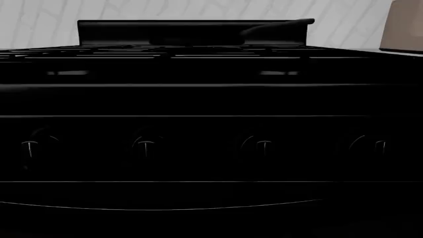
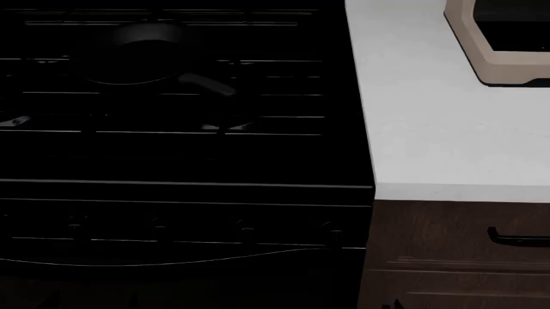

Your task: Turn on the center burner of the stove.

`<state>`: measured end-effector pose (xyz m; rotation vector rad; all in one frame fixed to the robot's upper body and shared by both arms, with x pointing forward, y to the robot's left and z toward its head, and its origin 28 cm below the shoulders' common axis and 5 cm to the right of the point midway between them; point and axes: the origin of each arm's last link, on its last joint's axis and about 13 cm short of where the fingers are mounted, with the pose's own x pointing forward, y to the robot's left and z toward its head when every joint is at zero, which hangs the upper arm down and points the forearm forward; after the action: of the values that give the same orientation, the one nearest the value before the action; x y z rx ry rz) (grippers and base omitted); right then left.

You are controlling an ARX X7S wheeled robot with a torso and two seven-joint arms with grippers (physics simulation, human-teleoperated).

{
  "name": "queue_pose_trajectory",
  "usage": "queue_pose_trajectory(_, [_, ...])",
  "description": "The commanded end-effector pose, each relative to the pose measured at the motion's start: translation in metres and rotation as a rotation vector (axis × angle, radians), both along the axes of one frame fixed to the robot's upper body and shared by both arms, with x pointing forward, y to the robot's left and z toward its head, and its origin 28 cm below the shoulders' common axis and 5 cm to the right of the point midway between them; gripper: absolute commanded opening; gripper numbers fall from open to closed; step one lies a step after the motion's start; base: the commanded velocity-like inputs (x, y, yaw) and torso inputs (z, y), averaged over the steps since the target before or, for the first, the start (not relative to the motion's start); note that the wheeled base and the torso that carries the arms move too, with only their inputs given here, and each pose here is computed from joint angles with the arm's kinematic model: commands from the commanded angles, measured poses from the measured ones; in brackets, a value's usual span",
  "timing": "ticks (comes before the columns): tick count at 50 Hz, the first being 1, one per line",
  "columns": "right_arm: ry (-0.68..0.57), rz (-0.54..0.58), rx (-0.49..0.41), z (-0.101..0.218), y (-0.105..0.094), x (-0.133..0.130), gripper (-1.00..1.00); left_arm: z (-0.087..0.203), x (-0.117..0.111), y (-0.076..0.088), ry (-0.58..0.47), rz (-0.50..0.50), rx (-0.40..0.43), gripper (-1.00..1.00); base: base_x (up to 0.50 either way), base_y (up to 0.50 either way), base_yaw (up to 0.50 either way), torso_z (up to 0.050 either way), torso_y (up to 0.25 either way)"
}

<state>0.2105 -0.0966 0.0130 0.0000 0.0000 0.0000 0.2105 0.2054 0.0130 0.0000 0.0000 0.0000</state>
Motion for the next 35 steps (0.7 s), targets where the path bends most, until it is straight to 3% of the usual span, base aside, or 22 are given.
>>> queue_pose_trajectory(1, [0.0, 0.0, 0.0, 0.0, 0.0003, 0.0, 1.0, 0.0001, -0.0001, 0.0, 0.0, 0.0, 0.0, 1.0, 0.0, 0.0, 0.0, 0.0, 0.0])
queue_pose_trajectory(17, [-0.012, 0.008, -0.017, 0.0016, 0.0012, -0.0017, 1.0, 0.0007, -0.0005, 0.0005, -0.001, -0.013, -0.012, 1.0, 0.0, 0.0, 0.0, 0.0, 0.0])
queue_pose_trajectory(18, [-0.022, 0.038, -0.049, 0.0007, 0.0027, -0.0025, 1.0, -0.0008, -0.0002, -0.0005, 0.009, -0.013, 0.018, 1.0, 0.01, 0.27, 0.0, 0.0, 0.0])
queue_pose_trajectory(35, [-0.022, 0.042, -0.052, 0.0012, 0.003, -0.0028, 1.0, -0.001, 0.0001, -0.0005, 0.01, -0.011, 0.021, 1.0, 0.01, 0.36, 0.0, 0.0, 0.0])
